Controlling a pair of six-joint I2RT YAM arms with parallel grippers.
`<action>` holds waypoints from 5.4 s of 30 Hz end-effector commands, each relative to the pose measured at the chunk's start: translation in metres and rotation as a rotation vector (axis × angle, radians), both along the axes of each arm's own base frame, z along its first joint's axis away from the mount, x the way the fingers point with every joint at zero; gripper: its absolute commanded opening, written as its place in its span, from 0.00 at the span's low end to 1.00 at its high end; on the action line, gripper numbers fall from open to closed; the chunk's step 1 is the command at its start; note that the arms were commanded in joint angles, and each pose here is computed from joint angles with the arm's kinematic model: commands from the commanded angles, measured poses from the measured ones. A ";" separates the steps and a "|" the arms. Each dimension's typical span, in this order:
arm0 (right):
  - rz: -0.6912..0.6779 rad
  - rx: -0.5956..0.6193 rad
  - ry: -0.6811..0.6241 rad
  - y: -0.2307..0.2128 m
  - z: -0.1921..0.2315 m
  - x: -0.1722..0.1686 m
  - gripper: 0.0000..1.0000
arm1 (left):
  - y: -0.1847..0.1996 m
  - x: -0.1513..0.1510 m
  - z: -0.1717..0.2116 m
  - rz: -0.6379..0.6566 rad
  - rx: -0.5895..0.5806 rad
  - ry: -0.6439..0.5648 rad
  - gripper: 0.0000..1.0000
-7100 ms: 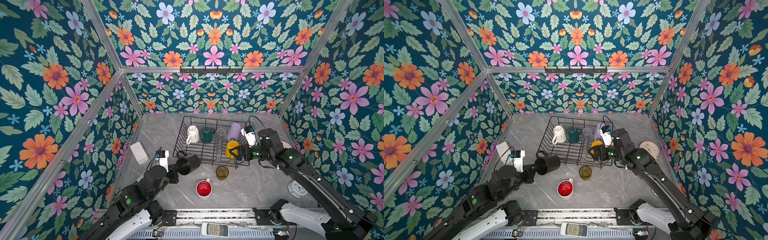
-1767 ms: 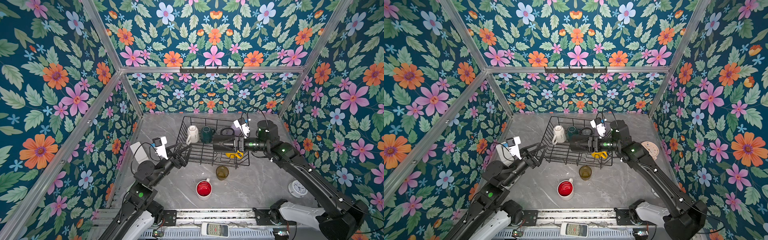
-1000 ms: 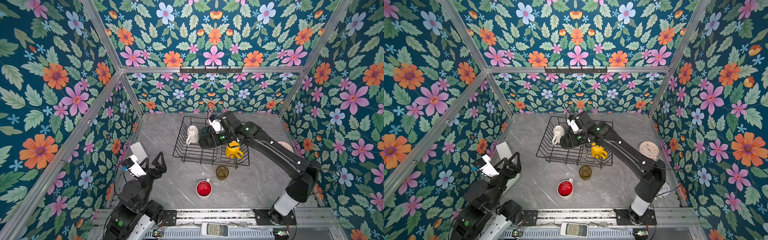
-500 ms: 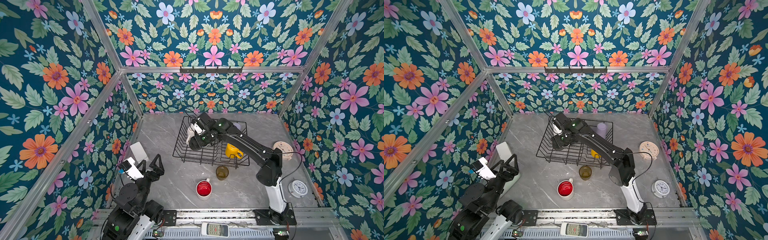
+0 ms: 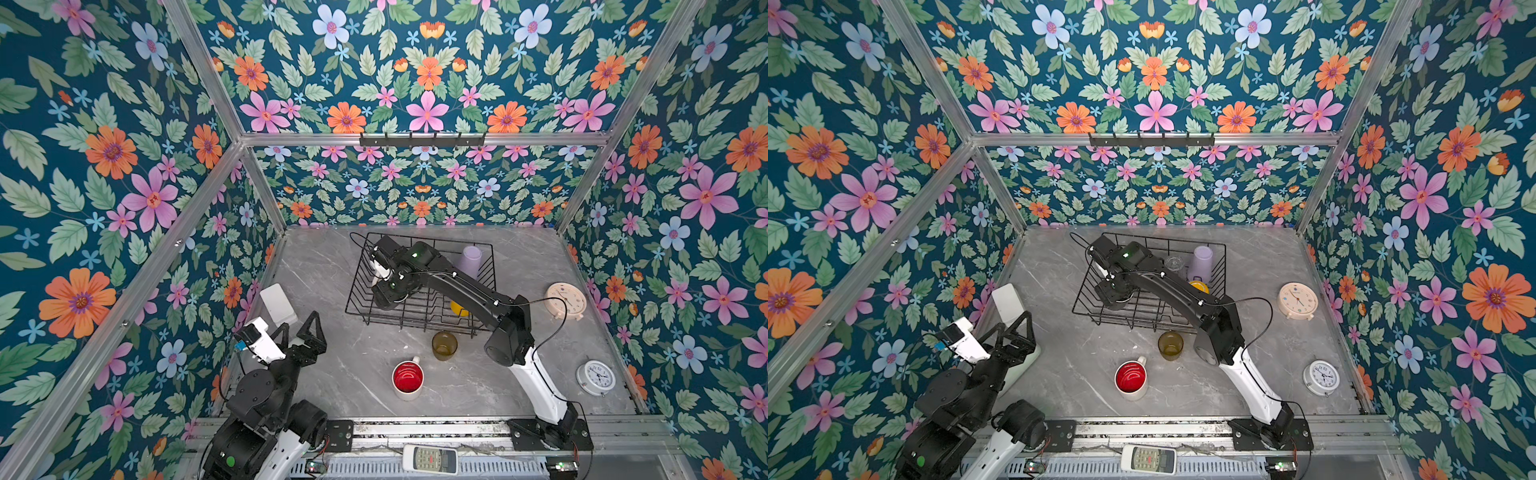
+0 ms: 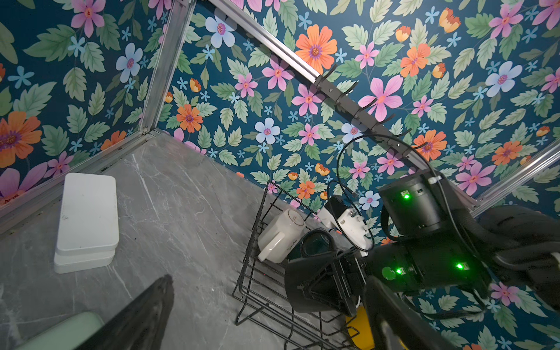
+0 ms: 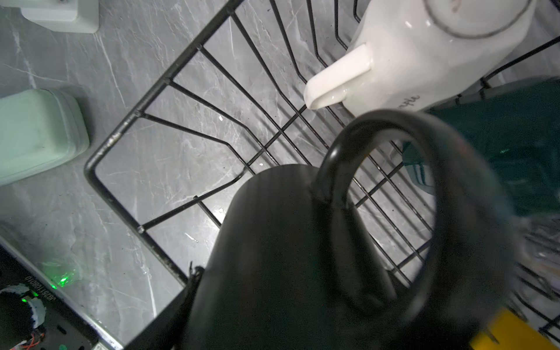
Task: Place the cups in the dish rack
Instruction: 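Lower the inverted black mug into the rack beside the white mug with the right gripper, then open the right gripper and raise it off the black mug, then reach the left gripper down to the white red-lined mug's rim and close it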
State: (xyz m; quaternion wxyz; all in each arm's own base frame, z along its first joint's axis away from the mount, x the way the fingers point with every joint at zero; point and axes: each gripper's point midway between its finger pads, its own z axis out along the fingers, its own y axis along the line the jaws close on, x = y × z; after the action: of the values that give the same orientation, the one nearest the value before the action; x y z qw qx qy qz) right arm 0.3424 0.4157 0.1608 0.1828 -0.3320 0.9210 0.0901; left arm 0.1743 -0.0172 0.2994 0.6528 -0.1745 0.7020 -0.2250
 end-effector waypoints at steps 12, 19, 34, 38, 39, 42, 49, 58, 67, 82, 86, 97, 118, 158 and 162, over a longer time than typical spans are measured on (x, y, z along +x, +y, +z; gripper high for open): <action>0.018 -0.045 -0.022 0.006 -0.022 0.012 0.00 | 0.000 0.001 0.000 0.004 -0.008 -0.005 1.00; 0.026 -0.065 -0.013 0.009 -0.036 0.014 0.00 | 0.000 0.002 0.000 0.005 -0.013 -0.006 1.00; 0.029 -0.097 0.000 0.013 -0.061 0.019 0.04 | 0.000 0.001 -0.001 0.006 -0.017 -0.005 1.00; 0.028 -0.105 0.003 0.013 -0.066 0.020 0.17 | 0.000 0.002 -0.002 0.008 -0.017 -0.002 1.00; 0.027 -0.106 0.004 0.013 -0.067 0.020 0.20 | 0.000 0.002 -0.002 0.007 -0.018 -0.001 1.00; 0.030 -0.104 0.013 0.014 -0.070 0.019 0.33 | 0.000 0.002 -0.003 0.008 -0.020 -0.001 1.00; 0.042 -0.075 0.026 0.019 -0.068 0.016 0.69 | 0.001 0.001 -0.002 0.009 -0.019 0.000 1.00; 0.047 -0.048 0.022 0.022 -0.061 0.015 0.86 | 0.003 -0.001 -0.002 0.015 -0.022 -0.001 1.00; 0.035 -0.030 -0.001 0.022 -0.047 0.017 0.93 | 0.006 -0.004 0.000 0.023 -0.035 -0.006 1.00; -0.025 0.125 -0.141 -0.005 0.049 0.003 0.95 | 0.006 -0.005 0.000 0.019 -0.068 0.006 1.00; -0.063 0.184 -0.165 -0.029 0.069 -0.012 0.95 | 0.000 -0.003 -0.004 -0.005 -0.062 0.034 0.99; -0.256 0.397 -0.130 -0.123 0.090 -0.050 0.95 | -0.051 0.017 -0.039 -0.192 0.048 0.312 0.85; -0.375 0.416 -0.127 -0.179 0.074 -0.065 0.95 | -0.145 -0.003 -0.110 -0.631 0.025 0.630 0.64; -0.376 0.374 -0.127 -0.188 0.062 -0.070 0.95 | -0.205 -0.052 -0.220 -0.685 0.453 0.967 0.51; -0.372 0.372 -0.128 -0.189 0.061 -0.071 0.95 | -0.206 -0.050 -0.225 -0.668 0.462 0.978 0.45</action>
State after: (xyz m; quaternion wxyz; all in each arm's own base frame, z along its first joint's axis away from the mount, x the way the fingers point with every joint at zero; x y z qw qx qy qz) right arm 0.2691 0.2276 0.2177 0.2998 -0.1194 0.9244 0.2035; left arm 0.1208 -0.2199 0.0743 0.1662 0.1245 0.9664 -0.1512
